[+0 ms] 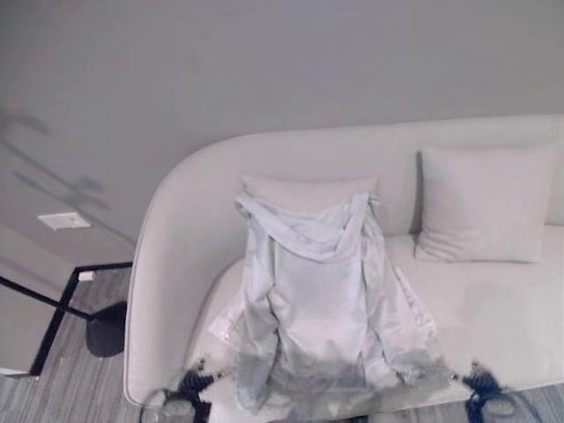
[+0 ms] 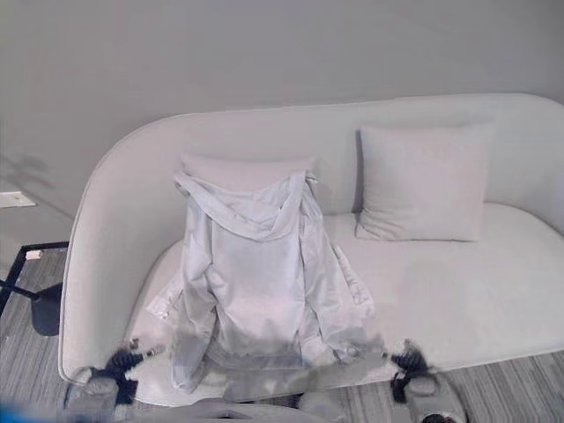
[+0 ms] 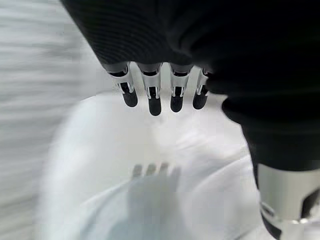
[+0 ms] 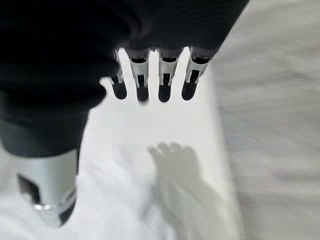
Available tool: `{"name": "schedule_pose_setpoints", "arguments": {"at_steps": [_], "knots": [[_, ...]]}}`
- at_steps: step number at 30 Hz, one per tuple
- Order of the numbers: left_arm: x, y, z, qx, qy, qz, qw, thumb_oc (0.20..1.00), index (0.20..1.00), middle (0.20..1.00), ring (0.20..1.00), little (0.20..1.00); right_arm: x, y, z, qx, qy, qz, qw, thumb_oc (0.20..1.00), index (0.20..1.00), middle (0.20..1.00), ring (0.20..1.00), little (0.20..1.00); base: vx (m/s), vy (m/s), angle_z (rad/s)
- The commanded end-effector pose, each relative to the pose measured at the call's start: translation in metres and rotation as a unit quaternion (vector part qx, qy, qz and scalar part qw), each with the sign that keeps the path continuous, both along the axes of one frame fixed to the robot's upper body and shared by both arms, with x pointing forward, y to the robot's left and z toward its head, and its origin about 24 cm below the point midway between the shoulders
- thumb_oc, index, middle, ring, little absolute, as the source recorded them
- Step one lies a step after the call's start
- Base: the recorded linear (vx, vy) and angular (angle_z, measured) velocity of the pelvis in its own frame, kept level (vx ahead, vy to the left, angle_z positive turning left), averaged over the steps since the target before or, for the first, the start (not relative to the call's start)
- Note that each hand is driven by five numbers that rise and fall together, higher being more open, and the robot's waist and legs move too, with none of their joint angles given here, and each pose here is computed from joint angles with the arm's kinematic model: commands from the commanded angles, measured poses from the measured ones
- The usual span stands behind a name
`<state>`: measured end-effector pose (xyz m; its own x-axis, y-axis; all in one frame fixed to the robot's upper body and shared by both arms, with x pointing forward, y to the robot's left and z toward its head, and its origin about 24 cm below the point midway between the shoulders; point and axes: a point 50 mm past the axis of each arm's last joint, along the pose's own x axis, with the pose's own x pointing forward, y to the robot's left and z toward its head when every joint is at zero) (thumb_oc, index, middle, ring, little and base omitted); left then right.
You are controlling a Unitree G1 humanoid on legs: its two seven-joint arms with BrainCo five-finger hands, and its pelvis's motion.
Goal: Hang the clothes on the sofa on the clothes rack.
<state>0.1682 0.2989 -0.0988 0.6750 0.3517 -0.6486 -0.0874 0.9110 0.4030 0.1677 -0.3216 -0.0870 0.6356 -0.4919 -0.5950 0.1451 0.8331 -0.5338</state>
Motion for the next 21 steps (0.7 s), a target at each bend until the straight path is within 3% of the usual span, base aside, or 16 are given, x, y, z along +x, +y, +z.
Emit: {"name": "schedule_pose_setpoints", "arguments": {"at_steps": [1, 4, 9, 21], "knots": [[0.033, 0.008, 0.022, 0.025, -0.064, 0.006, 0.998, 1.0, 1.0, 1.0, 1.0, 1.0, 0.048, -0.002, 0.034, -0.038, -0.088, 0.033, 0.995, 1.0, 1.0, 1.0, 1.0, 1.0, 0.0, 0.0, 0.0], [0.083, 0.005, 0.062, 0.054, -0.145, -0.025, 0.988, 1.0, 1.0, 1.0, 1.0, 1.0, 0.098, 0.004, 0.076, -0.073, -0.162, 0.073, 0.981, 1.0, 1.0, 1.0, 1.0, 1.0, -0.11, -0.01, -0.04], [0.137, -0.011, 0.109, 0.078, -0.23, -0.056, 0.969, 1.0, 1.0, 1.0, 1.0, 1.0, 0.158, 0.031, 0.133, -0.101, -0.25, 0.122, 0.955, 1.0, 1.0, 1.0, 1.0, 1.0, -0.11, -0.019, -0.07], [0.21, -0.032, 0.224, 0.133, -0.367, -0.098, 0.915, 1.0, 1.0, 1.0, 1.0, 1.0, 0.215, 0.051, 0.235, -0.142, -0.362, 0.147, 0.91, 1.0, 1.0, 1.0, 1.0, 1.0, -0.05, -0.028, 0.07]]}}
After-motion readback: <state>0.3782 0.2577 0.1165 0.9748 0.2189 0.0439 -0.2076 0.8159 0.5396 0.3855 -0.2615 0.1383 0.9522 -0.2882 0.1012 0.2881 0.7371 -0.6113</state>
